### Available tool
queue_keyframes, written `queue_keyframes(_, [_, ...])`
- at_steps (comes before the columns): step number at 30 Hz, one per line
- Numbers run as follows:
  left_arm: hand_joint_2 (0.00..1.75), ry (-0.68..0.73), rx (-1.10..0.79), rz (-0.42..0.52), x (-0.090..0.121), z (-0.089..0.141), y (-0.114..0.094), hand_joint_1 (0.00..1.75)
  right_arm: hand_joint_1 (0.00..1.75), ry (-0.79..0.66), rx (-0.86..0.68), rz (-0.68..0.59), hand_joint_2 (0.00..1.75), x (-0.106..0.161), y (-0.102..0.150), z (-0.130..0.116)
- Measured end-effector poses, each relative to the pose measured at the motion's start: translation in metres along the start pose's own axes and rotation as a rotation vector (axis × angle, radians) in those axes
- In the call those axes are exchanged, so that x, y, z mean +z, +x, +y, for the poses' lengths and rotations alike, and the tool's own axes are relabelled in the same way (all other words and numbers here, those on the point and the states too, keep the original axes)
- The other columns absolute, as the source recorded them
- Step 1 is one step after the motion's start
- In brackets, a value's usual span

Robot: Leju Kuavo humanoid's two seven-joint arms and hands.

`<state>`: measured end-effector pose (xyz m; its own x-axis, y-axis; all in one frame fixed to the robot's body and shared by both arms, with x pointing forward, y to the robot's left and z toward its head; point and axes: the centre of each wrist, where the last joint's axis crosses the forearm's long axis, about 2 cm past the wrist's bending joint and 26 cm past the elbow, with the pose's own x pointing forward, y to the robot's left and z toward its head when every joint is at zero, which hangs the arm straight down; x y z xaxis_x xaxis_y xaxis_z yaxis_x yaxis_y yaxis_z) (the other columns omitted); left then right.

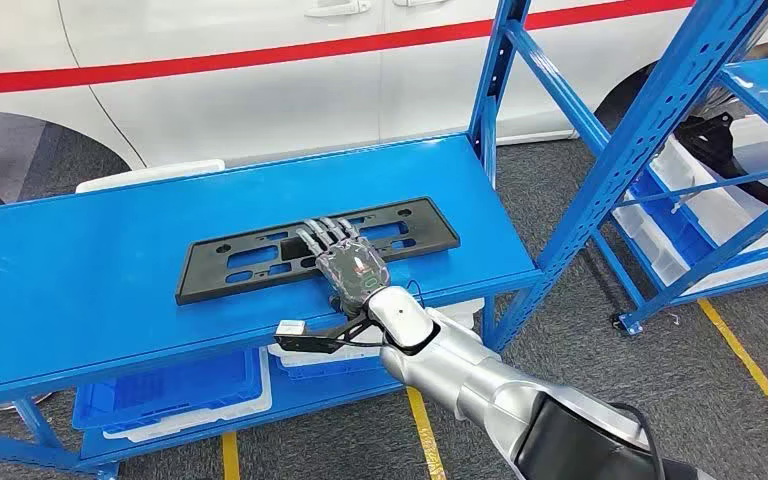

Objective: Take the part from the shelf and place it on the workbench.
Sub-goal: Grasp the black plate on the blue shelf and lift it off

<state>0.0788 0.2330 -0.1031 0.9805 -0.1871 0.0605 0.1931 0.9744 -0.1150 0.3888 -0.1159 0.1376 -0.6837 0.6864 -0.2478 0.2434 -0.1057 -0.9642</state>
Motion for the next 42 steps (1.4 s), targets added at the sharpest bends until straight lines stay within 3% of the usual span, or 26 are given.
queue_keyframes(1, [0.0, 0.0, 0.001, -0.001, 0.0, 0.0, 0.0, 0.0, 0.89, 0.004, 0.005, 0.01, 1.75, 0.0, 0.0, 0.0])
queue_keyframes(2, [0.0, 0.0, 0.001, -0.002, 0.0, 0.0, 0.0, 0.0, 1.1, 0.007, 0.01, 0.019, 1.75, -0.001, -0.001, 0.0])
queue_keyframes(4, [0.0, 0.0, 0.002, -0.006, 0.0, 0.0, 0.0, 0.0, 1.7, 0.019, 0.027, 0.054, 1.75, -0.002, -0.004, -0.001])
queue_keyframes(34, [0.0, -0.003, 0.018, -0.015, 0.0, 0.0, 0.0, 0.0, 1.75, 0.04, 0.04, 0.083, 1.75, 0.004, -0.015, 0.006])
queue_keyframes(42, [0.0, -0.003, 0.028, -0.063, 0.0, 0.0, 0.0, 0.0, 1.75, 0.009, -0.005, 0.055, 1.75, 0.011, -0.019, 0.011])
